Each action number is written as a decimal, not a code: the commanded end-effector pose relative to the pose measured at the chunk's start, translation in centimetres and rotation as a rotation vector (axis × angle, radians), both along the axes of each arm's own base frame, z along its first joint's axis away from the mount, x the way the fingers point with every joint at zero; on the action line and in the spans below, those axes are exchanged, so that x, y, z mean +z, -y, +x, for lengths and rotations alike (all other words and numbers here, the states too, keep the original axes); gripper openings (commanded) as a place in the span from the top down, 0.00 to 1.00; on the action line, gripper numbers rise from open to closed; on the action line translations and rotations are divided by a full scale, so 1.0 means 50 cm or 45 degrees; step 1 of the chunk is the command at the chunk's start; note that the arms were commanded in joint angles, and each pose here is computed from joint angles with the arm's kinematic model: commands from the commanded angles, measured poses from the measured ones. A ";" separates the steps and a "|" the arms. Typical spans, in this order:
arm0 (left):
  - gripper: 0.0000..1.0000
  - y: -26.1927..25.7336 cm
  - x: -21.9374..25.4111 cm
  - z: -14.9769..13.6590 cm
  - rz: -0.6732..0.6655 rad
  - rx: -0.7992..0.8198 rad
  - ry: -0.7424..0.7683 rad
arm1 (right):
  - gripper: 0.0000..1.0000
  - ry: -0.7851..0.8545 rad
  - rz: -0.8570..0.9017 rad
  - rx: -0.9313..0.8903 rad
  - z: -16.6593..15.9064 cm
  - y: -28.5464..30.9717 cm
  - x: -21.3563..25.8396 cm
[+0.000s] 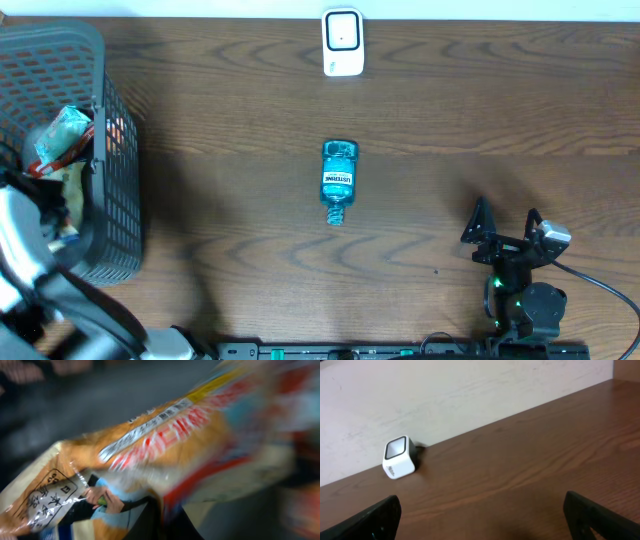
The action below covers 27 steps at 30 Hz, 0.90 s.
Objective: Scan the item barcode
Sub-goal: 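Grasp the white printed packet in the basket with the left gripper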
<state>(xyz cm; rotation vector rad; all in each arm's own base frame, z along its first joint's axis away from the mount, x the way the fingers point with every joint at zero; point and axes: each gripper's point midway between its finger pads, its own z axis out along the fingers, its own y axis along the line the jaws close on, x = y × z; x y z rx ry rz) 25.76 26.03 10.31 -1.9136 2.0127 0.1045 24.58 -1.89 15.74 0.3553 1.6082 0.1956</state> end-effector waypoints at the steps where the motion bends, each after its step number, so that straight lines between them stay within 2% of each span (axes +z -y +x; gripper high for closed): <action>1: 0.93 -0.011 0.201 0.034 0.225 -0.043 0.295 | 0.01 0.000 0.003 0.003 0.000 -0.002 -0.001; 8: 0.93 0.020 0.373 0.011 0.451 -0.062 0.554 | 0.01 0.000 0.003 0.003 0.000 -0.002 -0.001; 12: 0.93 0.022 0.396 0.008 0.488 -0.063 0.591 | 0.01 0.000 0.003 0.003 0.000 -0.002 -0.001; 13: 0.83 0.020 0.391 0.010 0.482 -0.063 0.584 | 0.01 0.000 0.003 0.003 0.000 -0.002 -0.001; 14: 0.56 0.017 0.381 0.010 0.472 -0.057 0.564 | 0.01 0.000 0.003 0.003 0.000 -0.002 -0.001; 15: 0.40 0.014 0.369 0.009 0.460 -0.051 0.539 | 0.01 0.000 0.003 0.003 0.000 -0.002 -0.001; 16: 0.26 0.011 0.350 0.006 0.438 -0.042 0.497 | 0.01 0.000 0.003 0.003 0.000 -0.002 -0.001; 17: 0.18 0.009 0.334 0.005 0.425 -0.061 0.451 | 0.01 0.000 0.003 0.003 0.000 -0.002 -0.001; 20: 0.16 0.000 0.278 0.016 0.436 -0.284 0.265 | 0.01 0.000 0.003 0.003 0.000 -0.002 -0.001; 22: 0.16 -0.003 0.225 0.026 0.439 -0.523 0.108 | 0.01 0.000 0.003 0.003 0.000 -0.002 -0.001; 25: 0.16 0.003 0.143 0.018 0.363 -0.818 -0.114 | 0.01 0.000 0.003 0.003 0.000 -0.002 -0.001; 27: 0.16 0.002 0.098 0.018 0.295 -0.872 -0.172 | 0.01 0.000 0.003 0.003 0.000 -0.002 -0.001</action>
